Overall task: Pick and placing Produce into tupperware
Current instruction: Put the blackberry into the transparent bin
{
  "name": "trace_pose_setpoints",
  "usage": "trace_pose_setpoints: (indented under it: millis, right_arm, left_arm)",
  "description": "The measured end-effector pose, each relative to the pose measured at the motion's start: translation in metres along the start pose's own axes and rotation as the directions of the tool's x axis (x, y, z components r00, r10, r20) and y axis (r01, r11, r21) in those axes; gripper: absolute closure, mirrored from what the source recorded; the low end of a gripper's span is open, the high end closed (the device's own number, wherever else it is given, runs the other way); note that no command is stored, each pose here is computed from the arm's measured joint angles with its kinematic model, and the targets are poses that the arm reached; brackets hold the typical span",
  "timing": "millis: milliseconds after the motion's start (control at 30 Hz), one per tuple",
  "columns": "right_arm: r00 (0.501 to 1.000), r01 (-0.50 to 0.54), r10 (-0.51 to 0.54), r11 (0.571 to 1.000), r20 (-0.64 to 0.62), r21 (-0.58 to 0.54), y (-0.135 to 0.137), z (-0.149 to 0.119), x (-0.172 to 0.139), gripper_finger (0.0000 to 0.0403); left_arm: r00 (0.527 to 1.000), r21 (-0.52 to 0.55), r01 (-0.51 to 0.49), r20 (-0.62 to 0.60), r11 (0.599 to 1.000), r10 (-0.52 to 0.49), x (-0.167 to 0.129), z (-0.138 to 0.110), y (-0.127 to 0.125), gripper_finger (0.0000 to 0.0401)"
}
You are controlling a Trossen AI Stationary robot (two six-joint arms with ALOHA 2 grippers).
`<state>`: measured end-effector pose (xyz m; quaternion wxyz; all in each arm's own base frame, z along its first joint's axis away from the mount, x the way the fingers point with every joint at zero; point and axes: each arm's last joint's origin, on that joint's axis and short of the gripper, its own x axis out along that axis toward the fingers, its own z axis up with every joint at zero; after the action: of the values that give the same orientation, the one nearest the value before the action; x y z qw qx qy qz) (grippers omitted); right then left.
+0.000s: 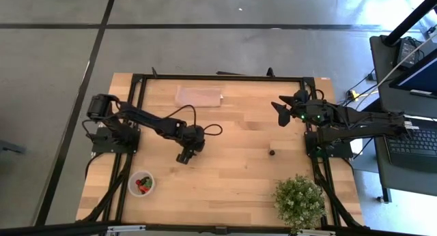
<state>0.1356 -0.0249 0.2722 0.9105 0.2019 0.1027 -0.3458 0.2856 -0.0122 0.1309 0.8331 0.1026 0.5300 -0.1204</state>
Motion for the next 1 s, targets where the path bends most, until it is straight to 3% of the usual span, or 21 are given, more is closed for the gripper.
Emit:
trace_pose_setpoints:
  millis: [233, 833, 1000]
  right_arm:
    - [1.0, -0.002, 0.002, 1.0, -0.002, -0.005, 0.0, -0.0001, 0.0, 0.0135]
    - [1.0, -0.01, 0.009, 0.999, -0.007, -0.05, 0.0003, -0.0003, 0.0001, 0.0135]
    - [1.0, -0.011, 0.01, 0.999, -0.008, -0.05, 0.0003, -0.0004, 0.0001, 0.0135]
  left_arm:
    - [1.0, -0.008, 0.021, -0.005, 1.0, -0.021, 0.0028, -0.0002, -0.0003, 0.0188]
    - [1.0, -0.141, 0.002, -0.008, 0.99, -0.003, 0.0036, -0.0007, 0.0002, 0.0307]
    - [1.0, -0.151, -0.014, -0.013, 0.988, 0.013, 0.0037, -0.0009, 0.0004, 0.0312]
